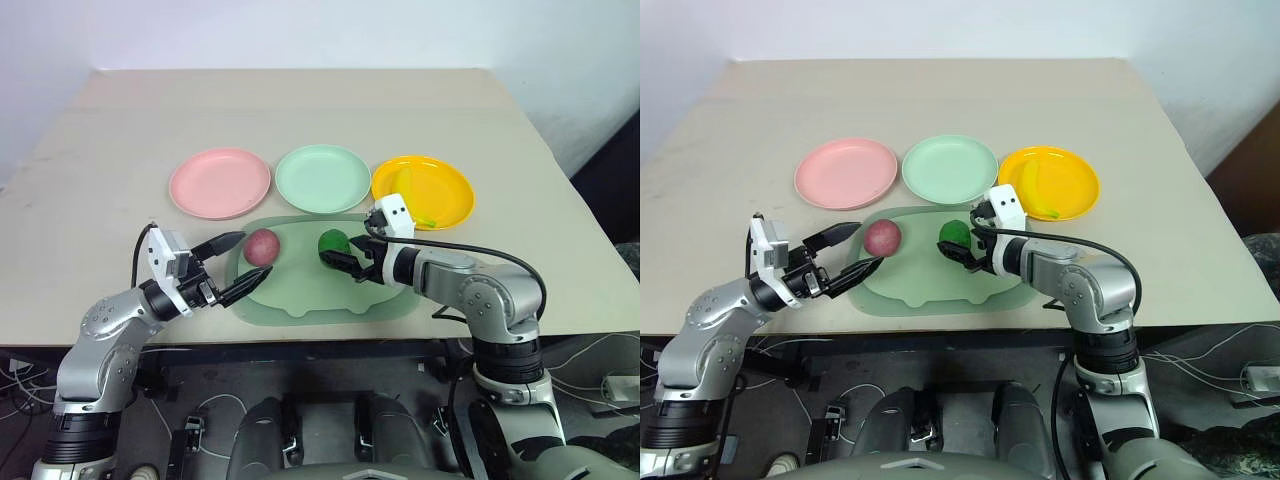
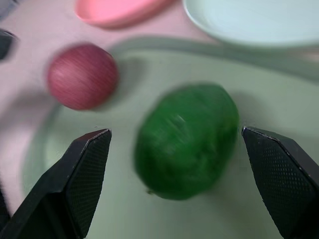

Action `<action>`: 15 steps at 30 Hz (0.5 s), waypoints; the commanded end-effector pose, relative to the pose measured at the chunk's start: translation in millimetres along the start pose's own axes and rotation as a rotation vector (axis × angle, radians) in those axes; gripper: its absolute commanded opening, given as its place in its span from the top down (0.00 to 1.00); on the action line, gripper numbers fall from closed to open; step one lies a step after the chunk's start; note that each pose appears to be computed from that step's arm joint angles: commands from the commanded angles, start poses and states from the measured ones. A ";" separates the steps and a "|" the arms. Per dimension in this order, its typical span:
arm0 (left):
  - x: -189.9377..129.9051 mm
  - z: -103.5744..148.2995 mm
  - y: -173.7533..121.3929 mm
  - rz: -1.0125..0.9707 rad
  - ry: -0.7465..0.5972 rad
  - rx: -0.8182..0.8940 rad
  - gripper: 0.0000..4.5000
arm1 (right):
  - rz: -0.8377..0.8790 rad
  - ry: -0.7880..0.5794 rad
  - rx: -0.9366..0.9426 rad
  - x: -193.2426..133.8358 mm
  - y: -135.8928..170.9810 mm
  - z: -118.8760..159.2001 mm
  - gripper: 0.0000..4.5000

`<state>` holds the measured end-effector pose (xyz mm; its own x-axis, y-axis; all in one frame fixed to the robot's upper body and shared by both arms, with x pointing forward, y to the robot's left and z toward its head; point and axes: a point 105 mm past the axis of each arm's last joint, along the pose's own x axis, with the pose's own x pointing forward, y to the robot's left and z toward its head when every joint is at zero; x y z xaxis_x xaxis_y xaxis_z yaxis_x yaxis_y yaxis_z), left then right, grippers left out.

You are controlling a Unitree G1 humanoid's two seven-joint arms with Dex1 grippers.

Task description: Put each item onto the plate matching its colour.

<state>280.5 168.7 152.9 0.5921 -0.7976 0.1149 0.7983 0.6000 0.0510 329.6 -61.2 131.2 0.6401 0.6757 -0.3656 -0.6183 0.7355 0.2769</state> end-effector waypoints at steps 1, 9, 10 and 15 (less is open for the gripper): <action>0.4 9.9 1.7 -0.001 -0.022 0.048 0.00 | -0.016 -0.024 -0.009 4.6 -1.4 8.3 0.01; 0.8 12.4 -0.4 0.008 -0.020 0.053 0.00 | 0.027 -0.063 -0.001 3.9 -4.5 17.2 0.13; 0.4 12.5 -0.3 0.012 -0.019 0.054 0.00 | 0.035 -0.072 -0.006 2.4 -3.4 19.5 0.19; -3.3 12.6 -0.4 0.032 -0.015 0.057 0.00 | 0.141 -0.154 -0.057 -7.9 14.6 45.3 0.36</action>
<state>279.7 170.2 152.8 0.6143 -0.7815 0.1091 0.7815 0.6217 0.0525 338.4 -61.0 137.8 0.6105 0.7238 -0.3216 -0.6545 0.6897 0.3099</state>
